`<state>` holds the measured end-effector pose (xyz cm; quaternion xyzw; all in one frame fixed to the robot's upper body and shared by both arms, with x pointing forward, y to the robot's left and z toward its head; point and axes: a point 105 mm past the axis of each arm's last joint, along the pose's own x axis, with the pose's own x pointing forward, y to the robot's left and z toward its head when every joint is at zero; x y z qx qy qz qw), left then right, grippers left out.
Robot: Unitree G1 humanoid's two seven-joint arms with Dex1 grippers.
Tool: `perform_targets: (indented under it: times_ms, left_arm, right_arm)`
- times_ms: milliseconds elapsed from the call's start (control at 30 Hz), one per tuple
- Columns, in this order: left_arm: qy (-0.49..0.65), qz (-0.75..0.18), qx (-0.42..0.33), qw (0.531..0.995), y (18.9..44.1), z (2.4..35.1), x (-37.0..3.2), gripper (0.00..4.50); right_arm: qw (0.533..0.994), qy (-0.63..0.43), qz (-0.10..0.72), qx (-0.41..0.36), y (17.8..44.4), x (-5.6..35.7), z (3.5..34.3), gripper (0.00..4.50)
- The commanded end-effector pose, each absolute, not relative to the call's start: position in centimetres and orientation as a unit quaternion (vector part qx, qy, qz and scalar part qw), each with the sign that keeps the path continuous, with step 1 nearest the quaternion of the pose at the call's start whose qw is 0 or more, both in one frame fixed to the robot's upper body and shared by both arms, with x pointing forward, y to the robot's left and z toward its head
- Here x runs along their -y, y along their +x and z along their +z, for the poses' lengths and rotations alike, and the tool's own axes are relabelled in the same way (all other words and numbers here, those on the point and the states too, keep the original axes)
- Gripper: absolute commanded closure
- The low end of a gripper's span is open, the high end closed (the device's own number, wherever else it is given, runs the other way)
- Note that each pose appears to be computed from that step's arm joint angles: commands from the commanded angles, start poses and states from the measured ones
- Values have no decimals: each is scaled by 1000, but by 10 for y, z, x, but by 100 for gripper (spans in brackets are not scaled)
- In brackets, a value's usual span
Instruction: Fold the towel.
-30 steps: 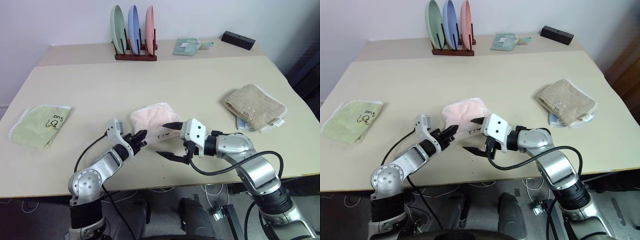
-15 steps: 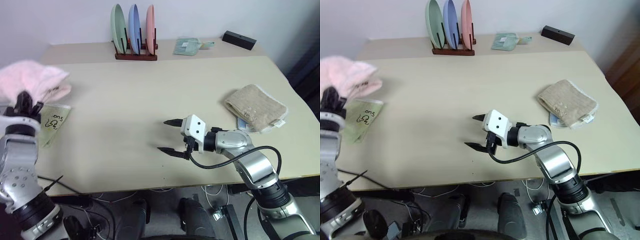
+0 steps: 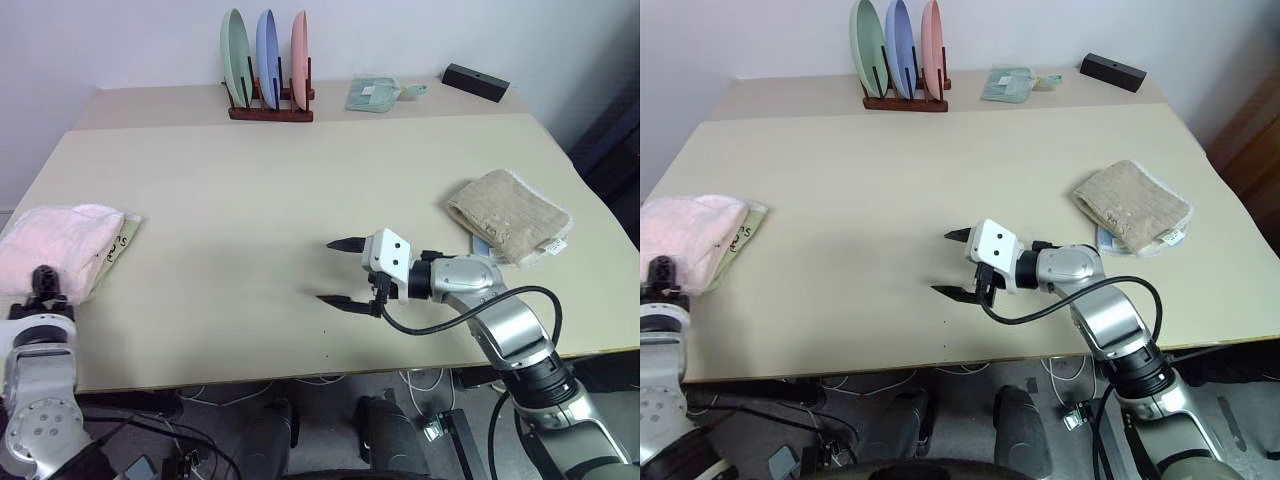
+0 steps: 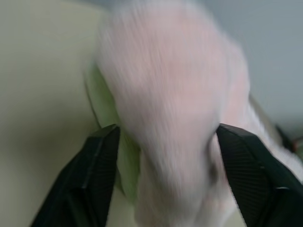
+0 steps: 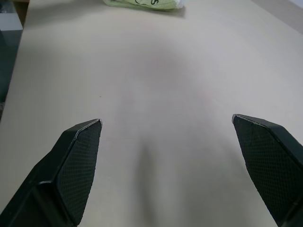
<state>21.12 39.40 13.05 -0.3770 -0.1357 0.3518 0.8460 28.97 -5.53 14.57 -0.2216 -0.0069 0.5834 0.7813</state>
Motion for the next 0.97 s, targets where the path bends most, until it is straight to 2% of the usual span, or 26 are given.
perform_targets:
  times_ms: [33, 100, 167, 233, 333, 500, 700, 967]
  left_arm:
    - [-326, 385, 190, 842, 184, 159, -411, 143]
    - [-277, 379, 196, 861, 179, 175, -415, 143]
    - [-183, 315, 186, 912, 192, 204, -400, 143]
    - [-88, 206, 148, 963, 222, 218, -356, 143]
    - [8, 52, 93, 994, 257, 210, -290, 143]
    - [96, -98, 31, 990, 283, 171, -216, 143]
    - [106, -146, 34, 983, 290, 161, -198, 143]
    - [114, -139, 47, 983, 297, 163, -204, 143]
  right_arm:
    - [771, -235, 591, 35, 291, 53, 159, 0]
    - [771, -237, 589, 38, 294, 52, 161, 0]
    - [777, -242, 579, 42, 301, 54, 165, 0]
    - [797, -245, 551, 44, 315, 66, 169, 0]
    - [838, -235, 490, 42, 339, 84, 173, 0]
    - [905, -176, 386, 16, 364, 132, 167, 0]
    - [932, -143, 333, -24, 356, 178, 155, 0]
    - [917, -146, 367, -55, 337, 182, 147, 0]
